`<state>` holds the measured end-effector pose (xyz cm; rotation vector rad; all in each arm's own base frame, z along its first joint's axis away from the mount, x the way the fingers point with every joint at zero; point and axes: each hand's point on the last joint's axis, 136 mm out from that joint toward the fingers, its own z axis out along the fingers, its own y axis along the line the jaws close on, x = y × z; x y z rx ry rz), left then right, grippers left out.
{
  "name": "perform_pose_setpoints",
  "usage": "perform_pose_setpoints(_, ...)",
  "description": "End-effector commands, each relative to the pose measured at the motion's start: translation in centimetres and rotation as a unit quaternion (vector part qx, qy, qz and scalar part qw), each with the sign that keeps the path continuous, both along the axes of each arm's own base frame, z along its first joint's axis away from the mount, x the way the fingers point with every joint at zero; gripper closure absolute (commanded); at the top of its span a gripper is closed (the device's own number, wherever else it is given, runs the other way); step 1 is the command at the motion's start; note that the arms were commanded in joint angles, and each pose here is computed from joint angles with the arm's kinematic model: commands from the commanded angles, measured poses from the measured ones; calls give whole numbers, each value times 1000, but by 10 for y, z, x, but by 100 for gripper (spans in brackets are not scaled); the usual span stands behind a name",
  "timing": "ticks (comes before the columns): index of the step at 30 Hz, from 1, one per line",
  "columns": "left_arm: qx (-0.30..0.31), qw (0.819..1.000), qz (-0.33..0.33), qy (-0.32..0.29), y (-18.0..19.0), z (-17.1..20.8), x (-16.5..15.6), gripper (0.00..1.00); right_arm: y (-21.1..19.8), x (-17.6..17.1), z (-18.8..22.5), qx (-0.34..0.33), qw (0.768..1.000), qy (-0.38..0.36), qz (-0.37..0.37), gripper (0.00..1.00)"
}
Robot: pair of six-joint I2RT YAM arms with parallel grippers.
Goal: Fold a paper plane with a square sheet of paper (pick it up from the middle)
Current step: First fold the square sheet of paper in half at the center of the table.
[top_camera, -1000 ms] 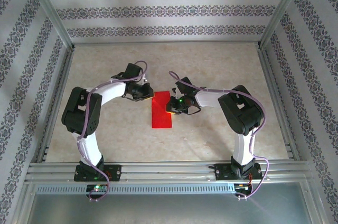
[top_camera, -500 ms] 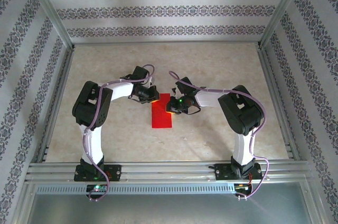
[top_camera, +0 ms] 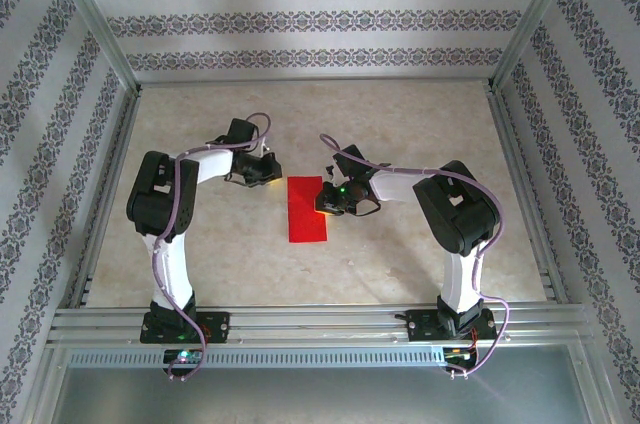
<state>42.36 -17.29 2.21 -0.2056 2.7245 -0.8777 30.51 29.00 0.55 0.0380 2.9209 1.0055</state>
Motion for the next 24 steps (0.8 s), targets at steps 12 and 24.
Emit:
perform_pose_setpoints(12, -44, 999, -15, -26, -44, 21, 0, 91, -90, -64, -86, -215, 968, 129, -28, 88)
perform_pose_setpoints(24, 68, 998, 4, 7, -13, -18, -1, 94, -97, -65, -87, -222, 966, 127, -27, 88)
